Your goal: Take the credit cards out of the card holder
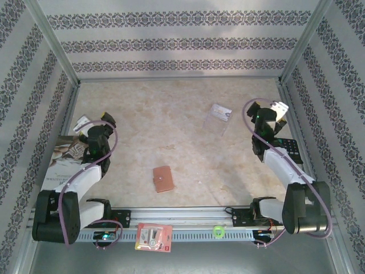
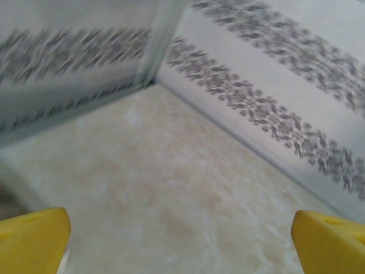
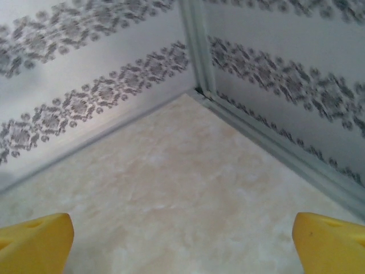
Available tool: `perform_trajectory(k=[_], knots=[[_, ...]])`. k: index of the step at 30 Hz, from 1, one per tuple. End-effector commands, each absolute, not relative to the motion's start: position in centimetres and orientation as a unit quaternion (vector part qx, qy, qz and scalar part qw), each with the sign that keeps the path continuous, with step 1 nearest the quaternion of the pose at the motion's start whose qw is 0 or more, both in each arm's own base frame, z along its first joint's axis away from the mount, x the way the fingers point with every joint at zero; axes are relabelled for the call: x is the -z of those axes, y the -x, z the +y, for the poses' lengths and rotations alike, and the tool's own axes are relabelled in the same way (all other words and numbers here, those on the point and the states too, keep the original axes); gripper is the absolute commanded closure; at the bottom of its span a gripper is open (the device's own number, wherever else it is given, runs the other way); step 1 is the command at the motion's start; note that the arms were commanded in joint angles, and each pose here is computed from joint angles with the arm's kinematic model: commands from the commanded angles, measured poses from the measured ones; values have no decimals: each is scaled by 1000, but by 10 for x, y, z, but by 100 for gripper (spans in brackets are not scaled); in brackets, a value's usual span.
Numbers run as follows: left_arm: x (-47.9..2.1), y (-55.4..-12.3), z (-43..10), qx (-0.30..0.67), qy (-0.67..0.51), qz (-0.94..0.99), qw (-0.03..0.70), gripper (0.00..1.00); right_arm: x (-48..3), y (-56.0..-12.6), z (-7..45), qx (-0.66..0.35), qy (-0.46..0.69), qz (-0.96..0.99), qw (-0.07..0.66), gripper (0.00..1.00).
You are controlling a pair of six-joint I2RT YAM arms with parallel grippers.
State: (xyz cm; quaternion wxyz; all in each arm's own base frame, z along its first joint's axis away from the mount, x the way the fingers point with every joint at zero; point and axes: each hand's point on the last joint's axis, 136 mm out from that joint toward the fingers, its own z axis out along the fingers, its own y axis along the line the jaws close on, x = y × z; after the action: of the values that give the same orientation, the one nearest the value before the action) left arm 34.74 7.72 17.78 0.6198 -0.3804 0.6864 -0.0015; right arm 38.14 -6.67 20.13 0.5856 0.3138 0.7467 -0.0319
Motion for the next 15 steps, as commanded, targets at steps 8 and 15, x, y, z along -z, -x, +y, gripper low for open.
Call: perform_trajectory(k=[8,15], knots=[[-177,-333,55,226,447,591,632,1,-124,-377,-5,-134,-306,849,409,2],[-189,-357,-13,327,337,699,538,1,-89,-395,48,-176,-226,900,328,27]])
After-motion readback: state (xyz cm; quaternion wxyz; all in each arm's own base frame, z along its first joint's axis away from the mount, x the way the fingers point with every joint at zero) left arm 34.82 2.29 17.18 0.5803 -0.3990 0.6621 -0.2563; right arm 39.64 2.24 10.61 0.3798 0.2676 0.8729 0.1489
